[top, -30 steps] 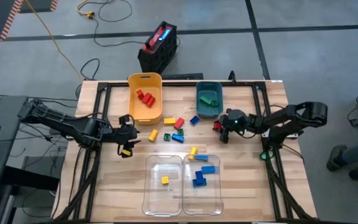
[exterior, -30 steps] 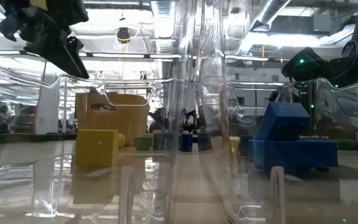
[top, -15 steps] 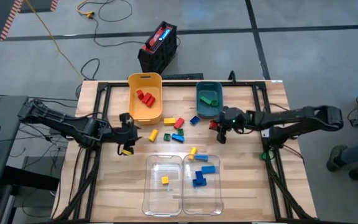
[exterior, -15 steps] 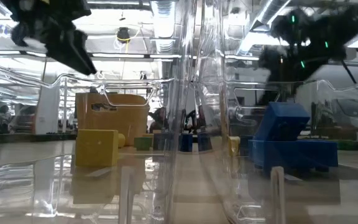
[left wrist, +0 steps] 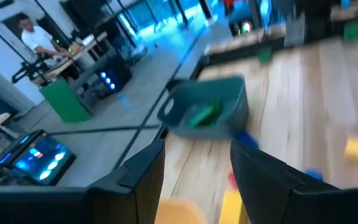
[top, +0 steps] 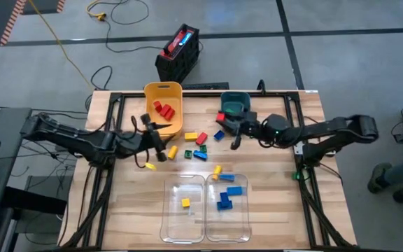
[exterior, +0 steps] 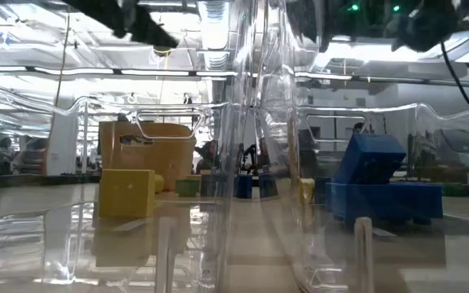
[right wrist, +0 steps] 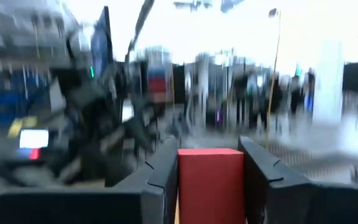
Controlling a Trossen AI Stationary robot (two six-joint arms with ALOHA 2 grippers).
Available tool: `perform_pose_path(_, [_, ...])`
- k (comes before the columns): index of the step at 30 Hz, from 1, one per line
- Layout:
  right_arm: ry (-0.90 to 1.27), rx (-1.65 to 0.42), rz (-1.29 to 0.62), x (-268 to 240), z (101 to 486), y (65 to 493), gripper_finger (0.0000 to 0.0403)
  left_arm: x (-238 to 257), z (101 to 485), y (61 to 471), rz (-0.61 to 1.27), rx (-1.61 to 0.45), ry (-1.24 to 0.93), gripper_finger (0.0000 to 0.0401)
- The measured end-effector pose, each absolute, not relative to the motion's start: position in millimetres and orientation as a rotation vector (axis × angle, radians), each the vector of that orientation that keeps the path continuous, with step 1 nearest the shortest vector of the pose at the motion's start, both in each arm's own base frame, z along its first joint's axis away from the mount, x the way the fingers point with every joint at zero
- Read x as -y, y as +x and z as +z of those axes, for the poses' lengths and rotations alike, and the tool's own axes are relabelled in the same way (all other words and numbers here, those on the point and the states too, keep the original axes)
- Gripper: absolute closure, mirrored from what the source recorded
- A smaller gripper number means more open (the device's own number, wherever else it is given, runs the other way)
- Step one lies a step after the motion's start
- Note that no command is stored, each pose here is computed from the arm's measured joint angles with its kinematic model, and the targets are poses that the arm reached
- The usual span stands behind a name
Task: Sort blocks
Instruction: Put the red block into the yellow bin
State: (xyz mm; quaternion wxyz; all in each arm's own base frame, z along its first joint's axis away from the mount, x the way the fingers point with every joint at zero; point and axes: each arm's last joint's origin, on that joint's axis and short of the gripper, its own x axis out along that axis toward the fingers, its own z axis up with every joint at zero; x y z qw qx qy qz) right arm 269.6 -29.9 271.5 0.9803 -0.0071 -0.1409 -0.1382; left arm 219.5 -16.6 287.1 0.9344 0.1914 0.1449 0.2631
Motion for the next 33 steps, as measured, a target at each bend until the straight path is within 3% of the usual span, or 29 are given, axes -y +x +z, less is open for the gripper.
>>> perform_pose_path(7, [-0.061,0.445,-0.284,31,266,307,0.0278,18,280,262,0.568,-0.098,0.32,0.0224])
perform_pose_path(13, [-0.093,0.457,-0.259,20,260,333,0.0277,21,272,279,0.573,-0.014,0.297,0.0224])
perform_pose_path(19, [-0.199,0.48,-0.205,-8,257,343,0.0277,21,272,281,0.391,0.046,0.196,0.0224])
perform_pose_path(28, [-0.193,0.501,-0.076,-15,261,346,0.0277,7,274,286,0.074,0.083,0.075,0.0224])
perform_pose_path(33, [-0.151,0.479,-0.031,-10,258,347,0.0277,3,275,286,0.053,0.09,0.061,0.0212])
